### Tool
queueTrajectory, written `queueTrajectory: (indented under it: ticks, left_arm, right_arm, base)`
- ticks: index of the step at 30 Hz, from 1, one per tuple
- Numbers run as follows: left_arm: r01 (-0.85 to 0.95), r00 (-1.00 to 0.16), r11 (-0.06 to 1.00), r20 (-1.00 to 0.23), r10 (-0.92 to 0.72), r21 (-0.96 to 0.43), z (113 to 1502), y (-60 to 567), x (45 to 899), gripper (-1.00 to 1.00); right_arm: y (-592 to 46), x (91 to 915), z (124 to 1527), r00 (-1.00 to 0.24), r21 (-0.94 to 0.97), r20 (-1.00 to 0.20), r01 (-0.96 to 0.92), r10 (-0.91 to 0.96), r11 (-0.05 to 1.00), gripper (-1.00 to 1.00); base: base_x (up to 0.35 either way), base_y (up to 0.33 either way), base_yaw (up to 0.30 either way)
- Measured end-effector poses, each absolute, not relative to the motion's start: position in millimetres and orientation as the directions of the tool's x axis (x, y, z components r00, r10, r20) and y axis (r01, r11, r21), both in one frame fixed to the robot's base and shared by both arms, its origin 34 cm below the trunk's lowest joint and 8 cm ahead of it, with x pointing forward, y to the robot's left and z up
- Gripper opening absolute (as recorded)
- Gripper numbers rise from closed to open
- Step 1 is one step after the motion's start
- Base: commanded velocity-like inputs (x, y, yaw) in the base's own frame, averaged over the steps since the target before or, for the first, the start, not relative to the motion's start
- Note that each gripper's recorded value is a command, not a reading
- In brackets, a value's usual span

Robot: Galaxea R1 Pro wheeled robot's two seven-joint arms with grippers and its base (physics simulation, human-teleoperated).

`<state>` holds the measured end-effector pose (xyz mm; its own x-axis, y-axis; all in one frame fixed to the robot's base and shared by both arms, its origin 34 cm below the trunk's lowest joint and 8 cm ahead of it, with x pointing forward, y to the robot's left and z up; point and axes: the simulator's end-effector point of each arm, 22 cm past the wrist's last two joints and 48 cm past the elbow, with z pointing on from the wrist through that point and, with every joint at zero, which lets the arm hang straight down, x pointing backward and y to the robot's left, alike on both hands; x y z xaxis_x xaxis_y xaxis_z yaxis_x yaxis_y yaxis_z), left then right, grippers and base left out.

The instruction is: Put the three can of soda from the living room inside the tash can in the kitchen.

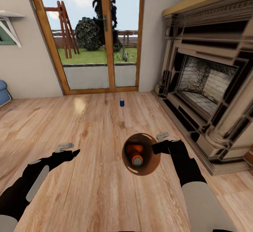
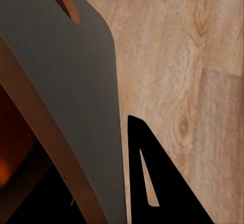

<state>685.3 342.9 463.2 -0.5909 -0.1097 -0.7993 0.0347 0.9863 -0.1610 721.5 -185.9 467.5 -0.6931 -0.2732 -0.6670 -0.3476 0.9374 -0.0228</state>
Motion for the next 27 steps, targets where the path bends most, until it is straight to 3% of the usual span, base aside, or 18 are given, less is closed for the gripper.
queueTrajectory:
  ticks: [10,27]
  left_arm:
    - [0.034,-0.593,0.987,-0.798,-0.108,-0.159,461.8,342.6,684.9,1.0]
    - [0.015,-0.596,0.99,-0.796,-0.105,-0.142,458.7,348.0,684.7,1.0]
  right_arm:
    - [-224.7,715.8,454.3,-0.613,-0.114,-0.703,-0.403,-0.361,0.908,-1.0]
    - [-257.6,699.2,441.4,-0.63,-0.082,-0.695,-0.409,-0.346,0.909,-1.0]
  base:
    - [0.29,0.145,0.0]
    - [0.301,0.112,0.0]
